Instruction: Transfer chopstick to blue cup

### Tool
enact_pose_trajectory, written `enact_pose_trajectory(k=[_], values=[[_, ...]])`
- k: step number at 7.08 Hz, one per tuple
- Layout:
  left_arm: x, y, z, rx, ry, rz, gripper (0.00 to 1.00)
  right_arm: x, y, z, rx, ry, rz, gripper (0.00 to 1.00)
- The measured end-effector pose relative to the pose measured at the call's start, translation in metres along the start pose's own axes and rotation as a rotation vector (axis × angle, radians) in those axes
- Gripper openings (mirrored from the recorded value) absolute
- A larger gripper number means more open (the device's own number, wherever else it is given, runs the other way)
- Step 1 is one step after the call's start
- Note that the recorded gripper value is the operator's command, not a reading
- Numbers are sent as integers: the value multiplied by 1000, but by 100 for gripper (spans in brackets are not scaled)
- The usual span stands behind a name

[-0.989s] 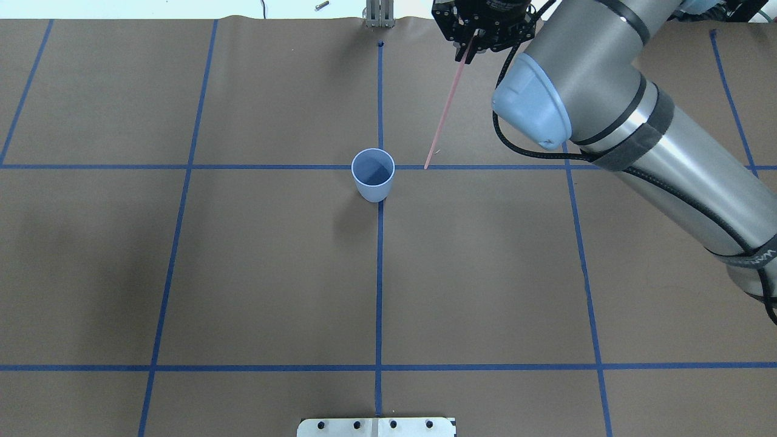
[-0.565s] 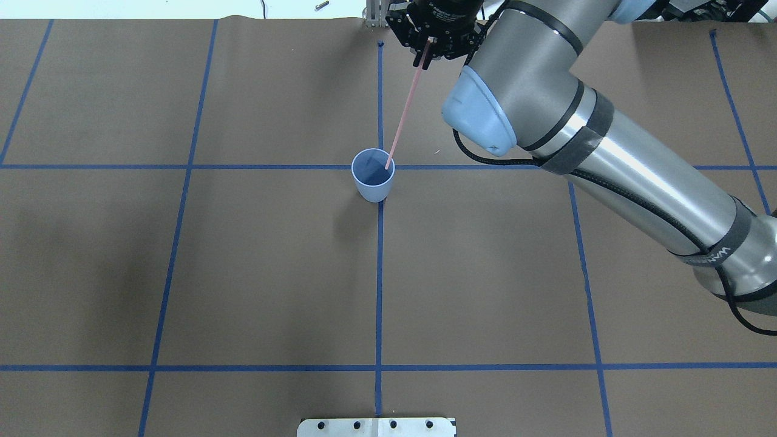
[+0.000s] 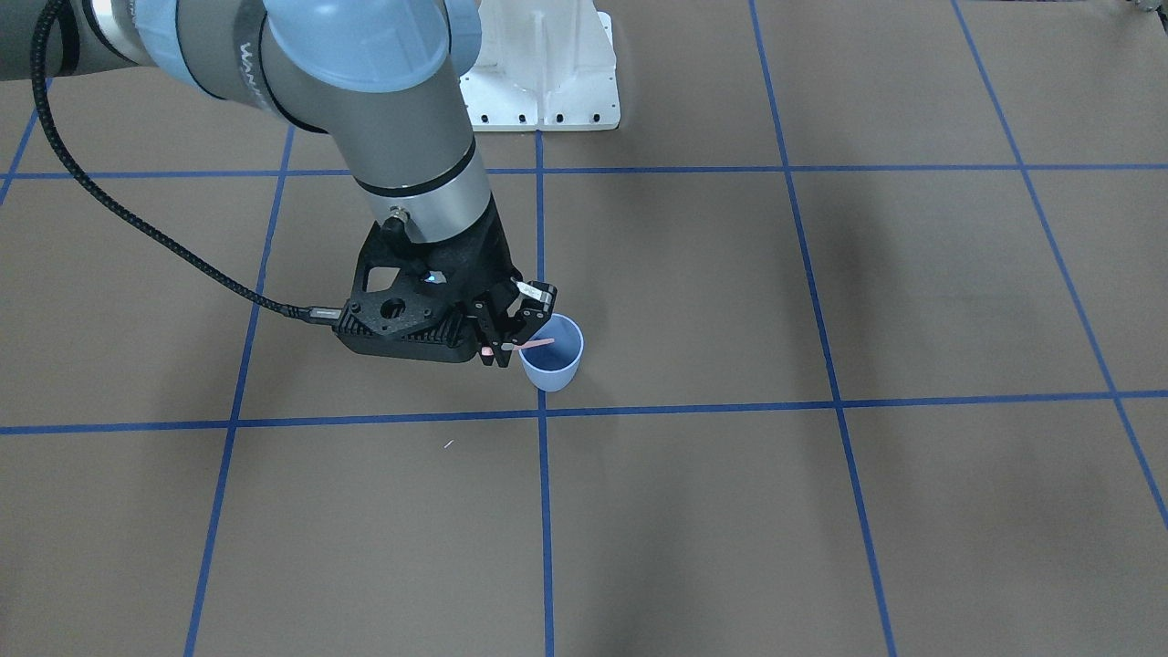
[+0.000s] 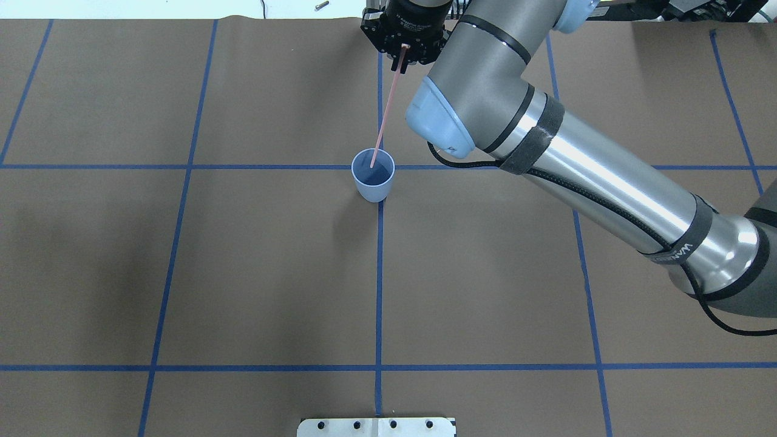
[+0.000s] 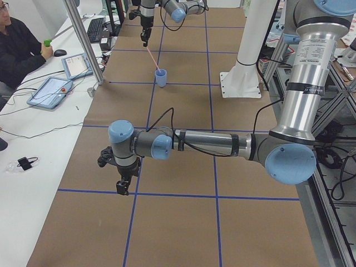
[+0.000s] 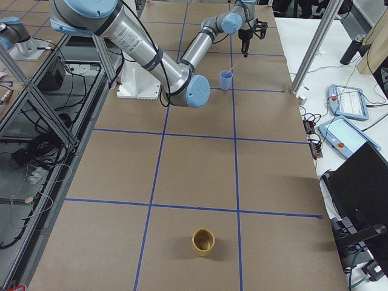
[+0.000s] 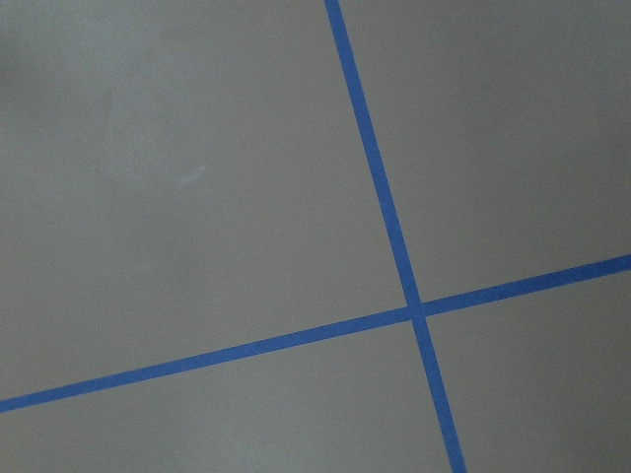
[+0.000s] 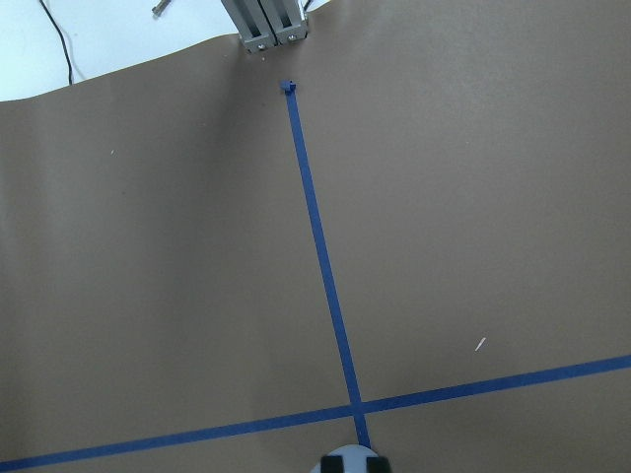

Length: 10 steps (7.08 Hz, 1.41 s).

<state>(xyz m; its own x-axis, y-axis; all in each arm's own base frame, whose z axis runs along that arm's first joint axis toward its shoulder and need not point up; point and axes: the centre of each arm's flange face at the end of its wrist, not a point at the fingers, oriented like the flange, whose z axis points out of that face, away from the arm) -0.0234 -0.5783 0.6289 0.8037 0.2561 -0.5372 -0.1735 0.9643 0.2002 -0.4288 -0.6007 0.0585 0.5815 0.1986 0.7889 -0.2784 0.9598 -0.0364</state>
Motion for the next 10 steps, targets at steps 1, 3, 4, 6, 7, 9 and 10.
enact_pose_trajectory(k=[1, 3, 4, 6, 7, 9, 10], values=[[0, 0, 0, 0, 0, 0, 98, -2, 7, 8, 2, 8, -8, 0], [0, 0, 1, -2, 0, 0, 98, -3, 16, 18, 5, 20, -14, 0], [0, 0, 1, -2, 0, 0, 98, -4, 21, 23, 8, 27, -18, 0], [0, 0, 1, -2, 0, 0, 98, -5, 37, 40, 11, 38, -33, 0], [0, 0, 1, -2, 0, 0, 98, -1, 43, 51, 19, 27, -44, 38], [0, 0, 2, -4, 1, -1, 98, 8, 48, 63, 34, -19, -22, 100], [-1, 0, 3, -7, 1, -3, 98, 7, 49, 62, 35, -32, -14, 100]])
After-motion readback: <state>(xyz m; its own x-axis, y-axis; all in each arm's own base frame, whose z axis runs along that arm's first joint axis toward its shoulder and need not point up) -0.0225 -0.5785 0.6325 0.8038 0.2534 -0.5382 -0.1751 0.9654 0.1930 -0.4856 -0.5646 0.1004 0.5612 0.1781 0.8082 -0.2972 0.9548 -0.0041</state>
